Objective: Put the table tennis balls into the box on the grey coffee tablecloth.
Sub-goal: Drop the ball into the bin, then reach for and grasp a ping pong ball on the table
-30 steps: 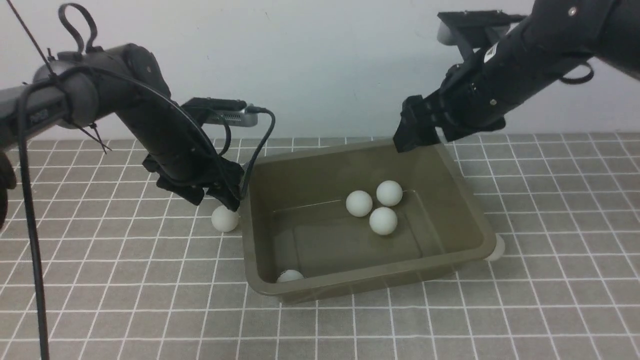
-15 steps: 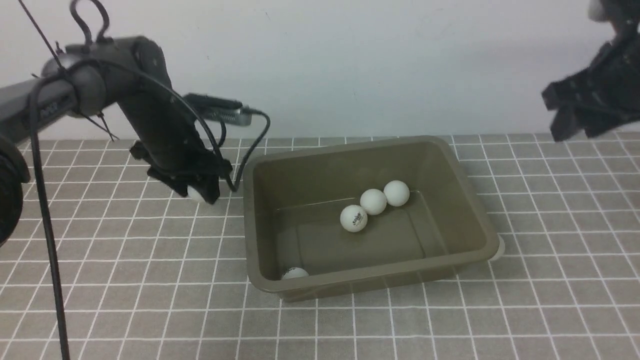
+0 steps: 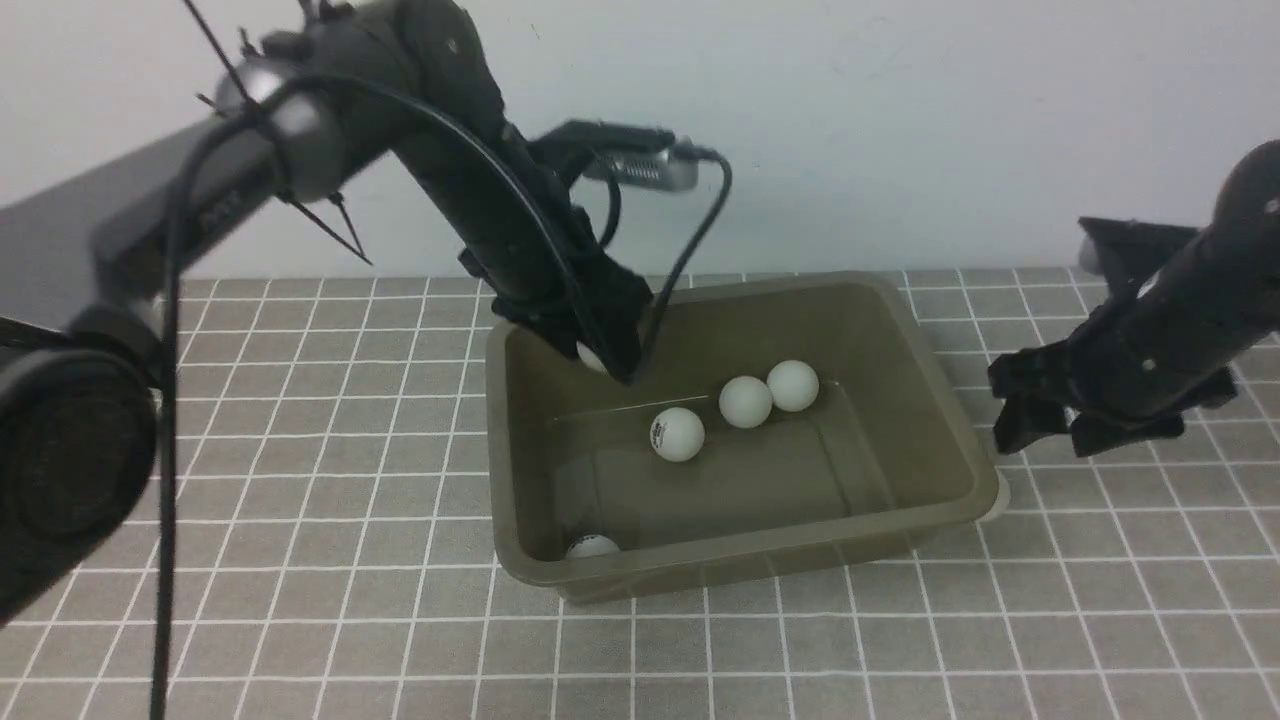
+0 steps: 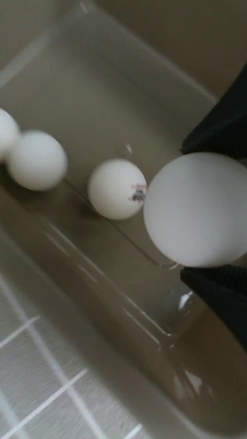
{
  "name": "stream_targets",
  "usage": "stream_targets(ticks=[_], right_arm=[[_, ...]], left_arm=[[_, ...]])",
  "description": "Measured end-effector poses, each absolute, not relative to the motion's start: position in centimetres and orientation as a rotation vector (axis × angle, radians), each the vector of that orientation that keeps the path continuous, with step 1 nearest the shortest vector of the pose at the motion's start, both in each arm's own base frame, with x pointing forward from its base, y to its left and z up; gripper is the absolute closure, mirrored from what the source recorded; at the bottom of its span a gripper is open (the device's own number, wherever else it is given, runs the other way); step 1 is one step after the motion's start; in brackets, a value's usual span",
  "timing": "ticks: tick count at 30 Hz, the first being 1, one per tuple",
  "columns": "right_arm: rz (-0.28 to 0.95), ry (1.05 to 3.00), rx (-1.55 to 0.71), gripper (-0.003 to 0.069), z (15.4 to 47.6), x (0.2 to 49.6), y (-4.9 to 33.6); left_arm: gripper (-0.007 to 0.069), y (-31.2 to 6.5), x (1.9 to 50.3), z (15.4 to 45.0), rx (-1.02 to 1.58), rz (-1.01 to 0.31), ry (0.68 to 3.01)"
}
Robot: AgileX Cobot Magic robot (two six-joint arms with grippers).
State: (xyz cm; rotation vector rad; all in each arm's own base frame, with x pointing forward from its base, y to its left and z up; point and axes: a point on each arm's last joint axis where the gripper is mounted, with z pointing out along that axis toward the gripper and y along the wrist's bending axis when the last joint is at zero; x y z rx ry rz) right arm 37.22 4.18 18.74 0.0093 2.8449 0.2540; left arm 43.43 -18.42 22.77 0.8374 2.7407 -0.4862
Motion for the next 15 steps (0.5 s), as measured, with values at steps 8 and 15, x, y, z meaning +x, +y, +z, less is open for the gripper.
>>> stream_targets(ticks=[8,15], right_arm=[[0.261,2.859,-0.147,0.0122,17.1,37.3,6.9],[0.242,2.893,-0.151,0.0163,14.7,37.8,6.9]], left_arm=[[0.0105,-17.3,44.1,20.2,0.794,-0.218,2.869],[0.0112,-17.0,45.3,23.4,0.734,-0.132,2.781]])
